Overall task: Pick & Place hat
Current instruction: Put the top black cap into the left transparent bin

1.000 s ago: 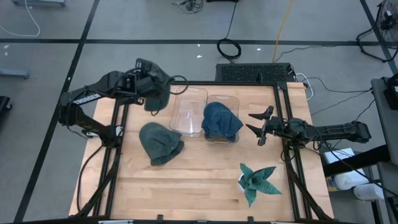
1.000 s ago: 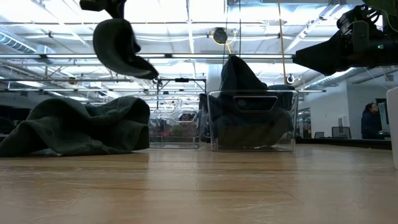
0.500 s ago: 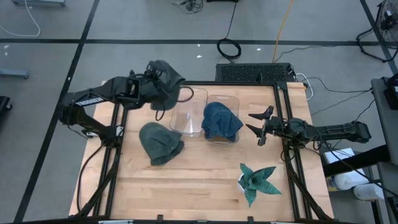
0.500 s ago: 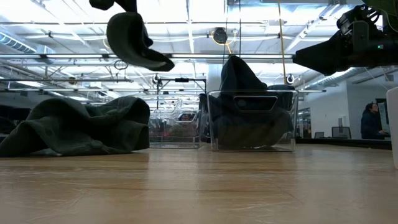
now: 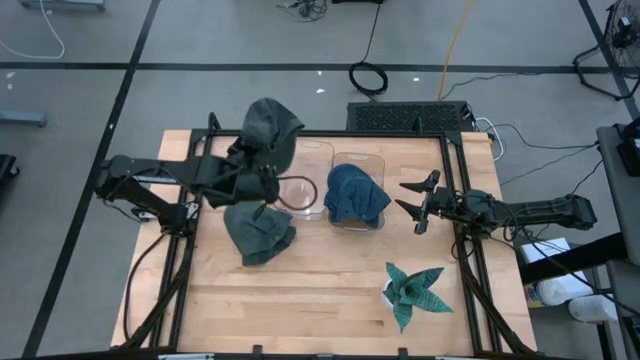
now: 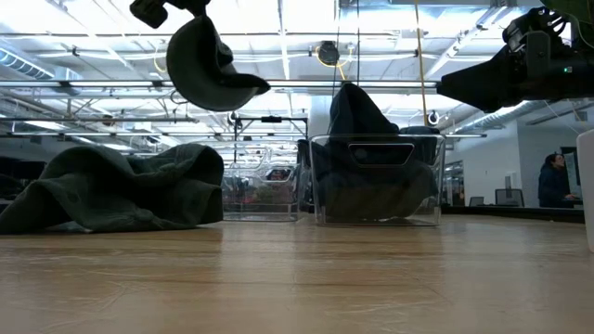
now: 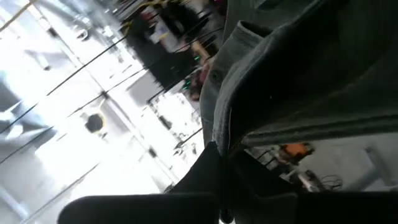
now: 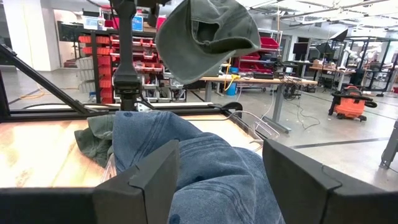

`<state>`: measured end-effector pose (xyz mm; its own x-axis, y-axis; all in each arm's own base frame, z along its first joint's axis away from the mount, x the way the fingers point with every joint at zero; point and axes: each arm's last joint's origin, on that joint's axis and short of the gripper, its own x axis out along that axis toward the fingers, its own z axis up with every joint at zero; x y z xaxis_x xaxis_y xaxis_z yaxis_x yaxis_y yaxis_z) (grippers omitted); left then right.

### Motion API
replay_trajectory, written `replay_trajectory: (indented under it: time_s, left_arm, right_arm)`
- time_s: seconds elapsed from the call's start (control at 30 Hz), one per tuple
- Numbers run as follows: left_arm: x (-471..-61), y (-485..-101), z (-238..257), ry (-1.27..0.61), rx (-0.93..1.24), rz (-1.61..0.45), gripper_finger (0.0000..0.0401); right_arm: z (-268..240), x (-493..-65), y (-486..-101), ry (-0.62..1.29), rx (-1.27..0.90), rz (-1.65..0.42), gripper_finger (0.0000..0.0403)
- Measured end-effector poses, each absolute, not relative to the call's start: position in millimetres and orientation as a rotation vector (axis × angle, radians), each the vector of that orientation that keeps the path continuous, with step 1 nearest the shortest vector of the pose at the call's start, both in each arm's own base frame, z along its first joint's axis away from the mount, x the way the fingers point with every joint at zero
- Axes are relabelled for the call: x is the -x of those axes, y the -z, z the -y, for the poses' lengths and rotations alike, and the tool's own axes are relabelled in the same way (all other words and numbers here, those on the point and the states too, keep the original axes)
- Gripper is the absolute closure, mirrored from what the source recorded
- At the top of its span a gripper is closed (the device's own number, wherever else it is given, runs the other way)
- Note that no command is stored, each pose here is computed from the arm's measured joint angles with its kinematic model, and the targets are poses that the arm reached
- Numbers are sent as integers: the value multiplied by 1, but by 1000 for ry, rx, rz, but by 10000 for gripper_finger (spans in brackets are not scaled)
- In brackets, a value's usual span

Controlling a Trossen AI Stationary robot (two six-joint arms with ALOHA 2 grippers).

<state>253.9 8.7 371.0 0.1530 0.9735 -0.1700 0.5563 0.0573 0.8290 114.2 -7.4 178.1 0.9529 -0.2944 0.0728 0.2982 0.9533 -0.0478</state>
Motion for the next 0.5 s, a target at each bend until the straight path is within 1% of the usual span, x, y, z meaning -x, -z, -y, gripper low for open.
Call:
replay_trajectory:
  time_s: [0.23,0.5]
  left_arm:
    - [-253,-357,0,-759,-1555,-1426,393]
    - [-253,-329,-15,-863,-1402,-1406,393]
  right_arm:
    - [7,-114,-178,302,58,65,181]
    - [7,-114,-178,301,58,65,181]
